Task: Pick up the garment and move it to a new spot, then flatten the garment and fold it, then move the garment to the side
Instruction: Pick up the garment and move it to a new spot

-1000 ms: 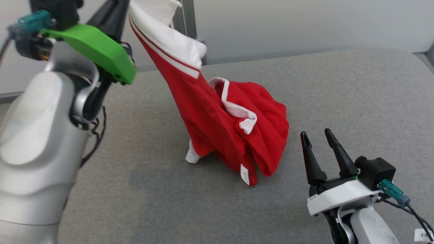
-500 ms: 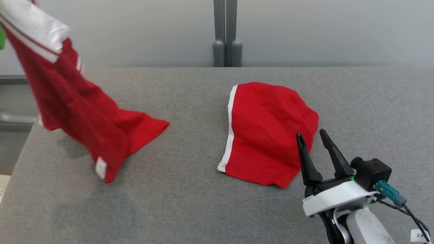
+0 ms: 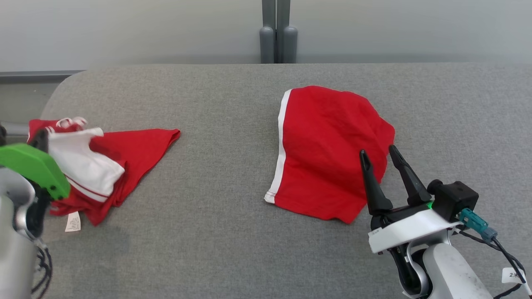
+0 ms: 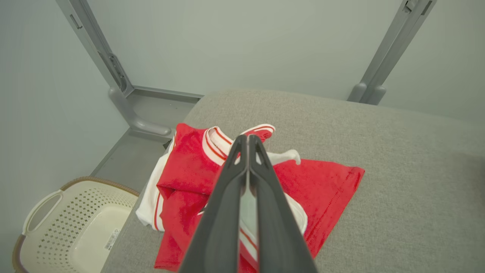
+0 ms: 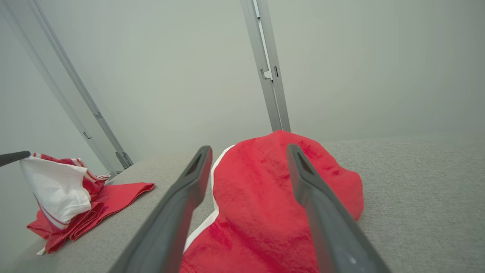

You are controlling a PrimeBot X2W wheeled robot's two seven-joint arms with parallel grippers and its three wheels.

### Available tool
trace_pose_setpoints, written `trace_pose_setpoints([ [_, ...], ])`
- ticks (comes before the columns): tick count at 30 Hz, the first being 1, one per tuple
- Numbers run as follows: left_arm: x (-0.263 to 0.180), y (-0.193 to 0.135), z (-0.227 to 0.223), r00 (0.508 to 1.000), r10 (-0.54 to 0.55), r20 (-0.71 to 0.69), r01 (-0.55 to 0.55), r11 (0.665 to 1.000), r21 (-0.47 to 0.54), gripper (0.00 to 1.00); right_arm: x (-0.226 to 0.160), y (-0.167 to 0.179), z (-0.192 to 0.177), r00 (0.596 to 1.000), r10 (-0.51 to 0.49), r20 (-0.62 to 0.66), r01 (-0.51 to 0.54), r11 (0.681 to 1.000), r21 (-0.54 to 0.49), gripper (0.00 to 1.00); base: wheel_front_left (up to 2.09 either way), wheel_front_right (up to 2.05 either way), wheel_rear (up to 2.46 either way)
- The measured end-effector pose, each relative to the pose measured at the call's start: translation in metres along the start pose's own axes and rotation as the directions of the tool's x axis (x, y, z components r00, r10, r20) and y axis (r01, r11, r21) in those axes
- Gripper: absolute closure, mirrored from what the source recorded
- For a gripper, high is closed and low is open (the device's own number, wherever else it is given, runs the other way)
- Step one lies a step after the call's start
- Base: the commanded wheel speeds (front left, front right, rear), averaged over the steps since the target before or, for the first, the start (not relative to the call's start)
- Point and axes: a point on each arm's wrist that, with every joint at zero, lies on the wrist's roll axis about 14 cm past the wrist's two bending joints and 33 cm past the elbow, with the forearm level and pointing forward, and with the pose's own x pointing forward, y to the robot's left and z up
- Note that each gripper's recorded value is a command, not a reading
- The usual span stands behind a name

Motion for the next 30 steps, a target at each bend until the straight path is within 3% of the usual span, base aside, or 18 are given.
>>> trace_pose_setpoints([
  [2, 0.001, -0.007, -0.033, 0.997, -0.021, -0.069, 0.018, 0.999, -0.047, 1.0, 0.0, -0.003, 0.001, 1.0, -0.007, 0.0, 0.007, 1.0, -0.003, 0.0, 0.0, 0.0, 0.0],
  [3, 0.001, -0.011, -0.048, 0.994, -0.029, -0.107, 0.022, 0.998, -0.067, 0.66, -0.001, -0.006, 0.0, 1.0, -0.013, -0.002, 0.013, 1.0, -0.004, 0.0, 0.0, 0.0, 0.0],
  [4, 0.001, -0.011, -0.053, 0.993, -0.028, -0.117, 0.019, 0.997, -0.076, 0.0, -0.002, -0.007, 0.0, 1.0, -0.015, -0.003, 0.015, 1.0, -0.005, 0.0, 0.0, 0.0, 0.0],
  [9, -0.002, -0.004, -0.06, 0.99, -0.021, -0.138, 0.01, 0.997, -0.08, 0.0, -0.002, -0.008, 0.002, 1.0, -0.017, -0.001, 0.017, 1.0, -0.012, 0.0, 0.0, 0.0, 0.0],
  [20, -0.013, -0.007, 0.04, 0.985, -0.082, 0.15, 0.076, 0.996, 0.046, 0.0, 0.0, 0.003, 0.003, 1.0, 0.01, 0.005, -0.01, 1.0, -0.005, 0.0, 0.0, 0.0, 0.0],
  [24, -0.025, -0.025, 0.061, 0.958, -0.125, 0.257, 0.113, 0.992, 0.061, 0.0, 0.0, 0.003, 0.007, 1.0, 0.012, 0.015, -0.012, 1.0, -0.011, 0.0, 0.0, 0.0, 0.0],
  [30, -0.042, -0.061, 0.056, 0.922, -0.149, 0.357, 0.146, 0.989, 0.036, 0.0, -0.005, -0.005, 0.015, 0.999, -0.009, 0.031, 0.009, 1.0, -0.028, 0.0, 0.0, 0.0, 0.0],
])
